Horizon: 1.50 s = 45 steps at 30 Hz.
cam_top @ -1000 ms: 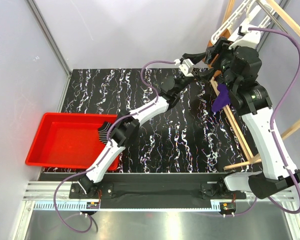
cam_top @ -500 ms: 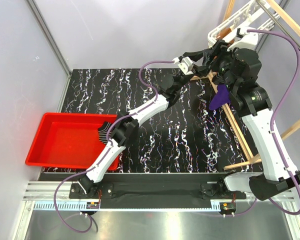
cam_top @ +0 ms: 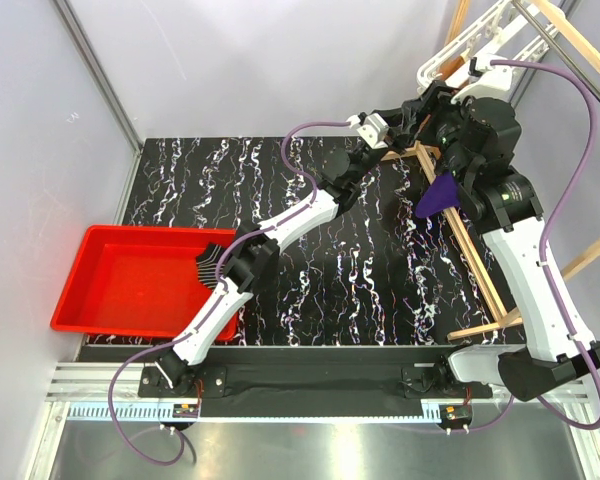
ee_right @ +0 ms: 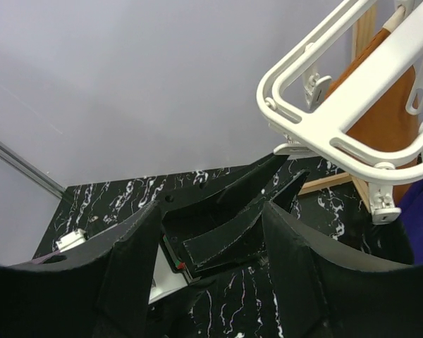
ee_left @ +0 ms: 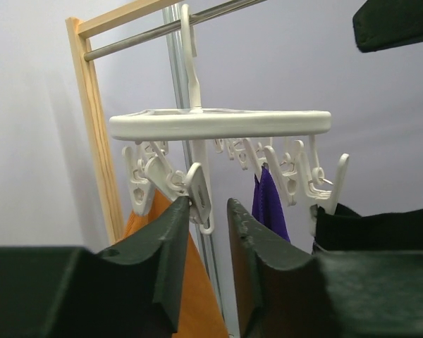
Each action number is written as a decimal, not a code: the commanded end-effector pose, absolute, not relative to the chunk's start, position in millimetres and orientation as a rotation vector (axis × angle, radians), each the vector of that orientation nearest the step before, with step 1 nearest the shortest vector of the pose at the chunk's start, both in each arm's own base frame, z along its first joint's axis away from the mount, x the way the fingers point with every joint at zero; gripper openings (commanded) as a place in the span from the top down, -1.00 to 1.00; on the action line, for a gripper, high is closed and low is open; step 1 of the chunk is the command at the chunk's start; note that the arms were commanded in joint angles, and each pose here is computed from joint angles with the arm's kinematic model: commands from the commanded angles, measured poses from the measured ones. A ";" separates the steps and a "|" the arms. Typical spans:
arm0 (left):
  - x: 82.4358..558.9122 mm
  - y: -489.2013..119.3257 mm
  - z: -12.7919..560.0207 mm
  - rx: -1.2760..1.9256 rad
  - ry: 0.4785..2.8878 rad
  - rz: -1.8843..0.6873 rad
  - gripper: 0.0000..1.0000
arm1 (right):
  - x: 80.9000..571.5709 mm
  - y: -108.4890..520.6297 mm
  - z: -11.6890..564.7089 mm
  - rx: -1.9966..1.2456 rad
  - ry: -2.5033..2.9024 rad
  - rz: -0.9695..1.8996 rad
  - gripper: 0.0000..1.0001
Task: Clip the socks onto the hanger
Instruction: Rotate the hanger at the clothesline.
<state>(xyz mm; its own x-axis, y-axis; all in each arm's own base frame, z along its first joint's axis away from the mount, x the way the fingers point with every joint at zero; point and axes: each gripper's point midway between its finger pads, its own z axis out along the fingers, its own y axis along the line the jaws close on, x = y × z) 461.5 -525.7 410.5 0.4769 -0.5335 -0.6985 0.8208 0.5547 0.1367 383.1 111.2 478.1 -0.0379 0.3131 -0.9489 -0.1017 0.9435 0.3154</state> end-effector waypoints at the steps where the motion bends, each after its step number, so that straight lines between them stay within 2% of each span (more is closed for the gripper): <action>1: 455.6 -507.9 443.9 0.428 0.568 -0.865 0.42 | 382.7 118.7 477.8 0.152 1.576 0.379 -0.31; 4: 456.9 -507.5 443.3 0.419 0.580 -0.871 0.55 | 386.8 122.0 470.0 0.143 1.600 0.377 -0.31; 9: 454.8 -503.5 448.3 0.408 0.574 -0.880 0.62 | 397.2 122.6 456.2 0.135 1.634 0.340 -0.29; 19: 452.4 -501.9 451.5 0.410 0.571 -0.899 0.64 | 426.9 91.9 447.6 0.291 1.600 0.144 -0.27; 28: 453.3 -502.0 448.5 0.408 0.583 -0.902 0.65 | 450.4 80.7 448.7 0.371 1.539 0.058 -0.36; 35: 455.8 -496.5 447.5 0.399 0.592 -0.867 0.64 | 453.8 62.2 455.9 0.398 1.502 -0.044 -0.37; 37: 460.6 -490.7 448.2 0.360 0.600 -0.856 0.58 | 449.8 57.9 458.5 0.409 1.499 -0.044 -0.37; 38: 460.4 -487.7 446.3 0.336 0.590 -0.857 0.37 | 447.6 57.7 457.4 0.410 1.502 -0.039 -0.36; 41: 465.0 -477.6 443.8 0.264 0.575 -0.838 0.17 | 438.9 54.3 459.4 0.422 1.498 -0.026 -0.36; 42: 468.9 -472.9 443.2 0.237 0.578 -0.823 0.04 | 437.0 52.7 458.8 0.426 1.500 -0.029 -0.36; 45: 473.0 -465.3 441.7 0.172 0.562 -0.797 -0.03 | 427.7 48.8 458.3 0.439 1.512 -0.016 -0.36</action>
<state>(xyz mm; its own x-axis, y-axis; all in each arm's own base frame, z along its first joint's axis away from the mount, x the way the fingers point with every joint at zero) 483.9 -508.2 383.6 0.4430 -0.5552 -0.7039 0.7794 0.6265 -0.0037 449.6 66.2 426.9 -0.0136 0.2122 -0.9771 0.2557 0.9455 0.2018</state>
